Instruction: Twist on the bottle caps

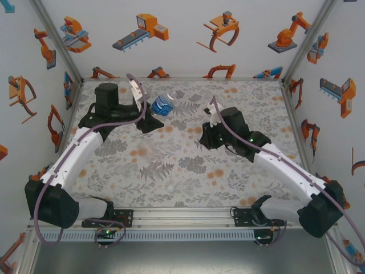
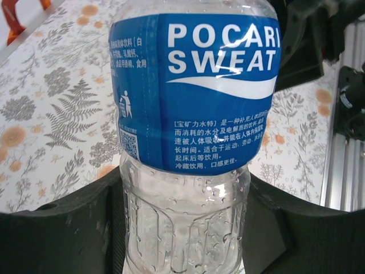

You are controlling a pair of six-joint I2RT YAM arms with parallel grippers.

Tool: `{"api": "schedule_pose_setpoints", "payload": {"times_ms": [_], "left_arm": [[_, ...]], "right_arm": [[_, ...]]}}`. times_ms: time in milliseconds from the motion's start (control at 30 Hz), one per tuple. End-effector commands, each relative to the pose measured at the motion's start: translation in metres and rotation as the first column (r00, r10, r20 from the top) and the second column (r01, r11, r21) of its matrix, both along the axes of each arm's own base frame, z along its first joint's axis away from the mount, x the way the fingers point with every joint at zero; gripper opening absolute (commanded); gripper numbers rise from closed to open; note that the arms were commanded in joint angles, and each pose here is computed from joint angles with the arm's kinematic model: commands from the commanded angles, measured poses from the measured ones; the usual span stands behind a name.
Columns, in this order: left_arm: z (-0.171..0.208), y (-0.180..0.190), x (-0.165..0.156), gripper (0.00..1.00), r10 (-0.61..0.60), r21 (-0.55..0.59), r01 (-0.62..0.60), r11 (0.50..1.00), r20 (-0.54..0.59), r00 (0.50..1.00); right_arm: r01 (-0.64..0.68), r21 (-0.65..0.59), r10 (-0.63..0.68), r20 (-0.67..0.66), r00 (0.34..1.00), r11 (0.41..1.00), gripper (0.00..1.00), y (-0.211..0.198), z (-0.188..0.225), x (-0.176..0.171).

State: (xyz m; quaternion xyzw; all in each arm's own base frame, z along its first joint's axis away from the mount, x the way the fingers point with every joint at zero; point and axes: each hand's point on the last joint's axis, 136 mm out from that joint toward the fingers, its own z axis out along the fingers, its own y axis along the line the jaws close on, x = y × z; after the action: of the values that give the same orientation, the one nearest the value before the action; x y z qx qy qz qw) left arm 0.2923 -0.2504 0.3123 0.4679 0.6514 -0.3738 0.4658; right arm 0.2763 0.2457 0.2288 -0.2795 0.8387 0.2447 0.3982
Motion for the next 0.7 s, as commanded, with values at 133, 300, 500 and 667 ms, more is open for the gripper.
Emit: {"api": "schedule_pose_setpoints", "payload": {"times_ms": [133, 300, 500, 667], "left_arm": [[0.009, -0.012, -0.054, 0.00, -0.223, 0.045, 0.218, 0.975, 0.191, 0.956], [-0.016, -0.018, -0.081, 0.00, -0.338, 0.185, 0.297, 0.937, 0.254, 0.906], [-0.027, -0.021, -0.086, 0.00, -0.367, 0.243, 0.309, 0.920, 0.255, 0.894], [-0.030, -0.022, -0.090, 0.00, -0.391, 0.257, 0.330, 0.908, 0.239, 0.889]], "right_arm": [[-0.347, 0.015, 0.315, 0.385, 0.867, 0.938, 0.10, 0.018, 0.110, -0.039], [-0.510, -0.048, 0.460, 0.510, 0.727, 0.859, 0.03, 0.022, 0.147, -0.071], [-0.620, -0.105, 0.548, 0.599, 0.584, 0.777, 0.00, 0.023, 0.166, -0.099], [-0.668, -0.119, 0.579, 0.622, 0.526, 0.735, 0.00, 0.026, 0.170, -0.111]]}}
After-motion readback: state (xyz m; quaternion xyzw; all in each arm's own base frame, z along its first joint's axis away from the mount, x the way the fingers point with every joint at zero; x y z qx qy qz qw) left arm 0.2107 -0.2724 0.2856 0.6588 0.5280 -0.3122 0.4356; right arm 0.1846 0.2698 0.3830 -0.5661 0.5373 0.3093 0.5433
